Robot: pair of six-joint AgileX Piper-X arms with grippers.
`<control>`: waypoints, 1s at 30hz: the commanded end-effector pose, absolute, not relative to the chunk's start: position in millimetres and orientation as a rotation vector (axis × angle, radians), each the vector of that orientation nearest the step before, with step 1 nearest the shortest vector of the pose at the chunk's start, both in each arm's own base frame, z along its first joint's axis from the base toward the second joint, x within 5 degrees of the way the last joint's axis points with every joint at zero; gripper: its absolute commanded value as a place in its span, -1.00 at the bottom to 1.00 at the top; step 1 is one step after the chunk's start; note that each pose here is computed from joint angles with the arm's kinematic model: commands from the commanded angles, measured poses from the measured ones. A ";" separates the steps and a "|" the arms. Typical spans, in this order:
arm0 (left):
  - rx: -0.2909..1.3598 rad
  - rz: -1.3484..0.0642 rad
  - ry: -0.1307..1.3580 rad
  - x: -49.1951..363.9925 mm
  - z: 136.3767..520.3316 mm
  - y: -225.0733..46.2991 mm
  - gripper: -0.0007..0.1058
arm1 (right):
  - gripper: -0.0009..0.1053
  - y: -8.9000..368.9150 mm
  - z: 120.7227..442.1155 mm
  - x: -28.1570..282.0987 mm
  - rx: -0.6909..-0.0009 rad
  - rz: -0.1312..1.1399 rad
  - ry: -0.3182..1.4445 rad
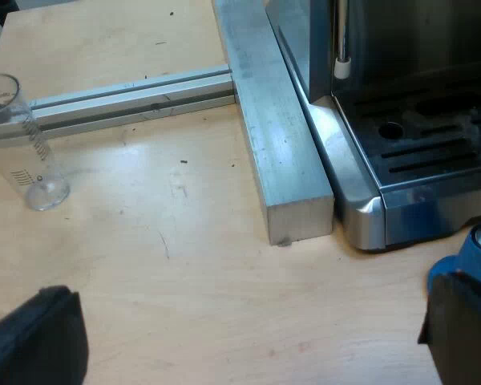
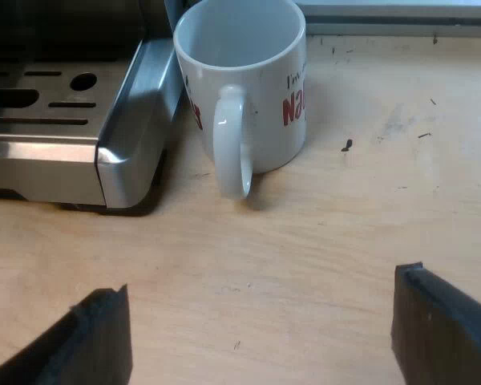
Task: Put the handle in the coffee machine
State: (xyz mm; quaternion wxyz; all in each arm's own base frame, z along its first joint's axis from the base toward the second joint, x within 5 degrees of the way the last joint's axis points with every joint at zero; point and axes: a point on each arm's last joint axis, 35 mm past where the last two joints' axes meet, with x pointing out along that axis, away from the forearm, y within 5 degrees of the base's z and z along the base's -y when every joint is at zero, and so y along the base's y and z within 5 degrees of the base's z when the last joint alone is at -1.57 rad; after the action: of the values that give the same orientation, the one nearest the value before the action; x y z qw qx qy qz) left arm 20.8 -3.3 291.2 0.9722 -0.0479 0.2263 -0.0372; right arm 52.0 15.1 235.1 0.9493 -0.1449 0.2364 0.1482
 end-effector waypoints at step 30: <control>-0.110 -0.059 0.458 23.0 292.7 -2.9 0.65 | 0.31 -1.0 236.5 54.7 -0.221 0.009 0.516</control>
State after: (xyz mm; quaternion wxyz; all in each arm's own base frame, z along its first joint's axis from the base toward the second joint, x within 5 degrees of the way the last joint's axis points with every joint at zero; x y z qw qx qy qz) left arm 20.8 -3.3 291.2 0.9722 -0.0478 0.2263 -0.0374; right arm 54.2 -0.9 235.1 0.9609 -0.1069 0.2554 0.0045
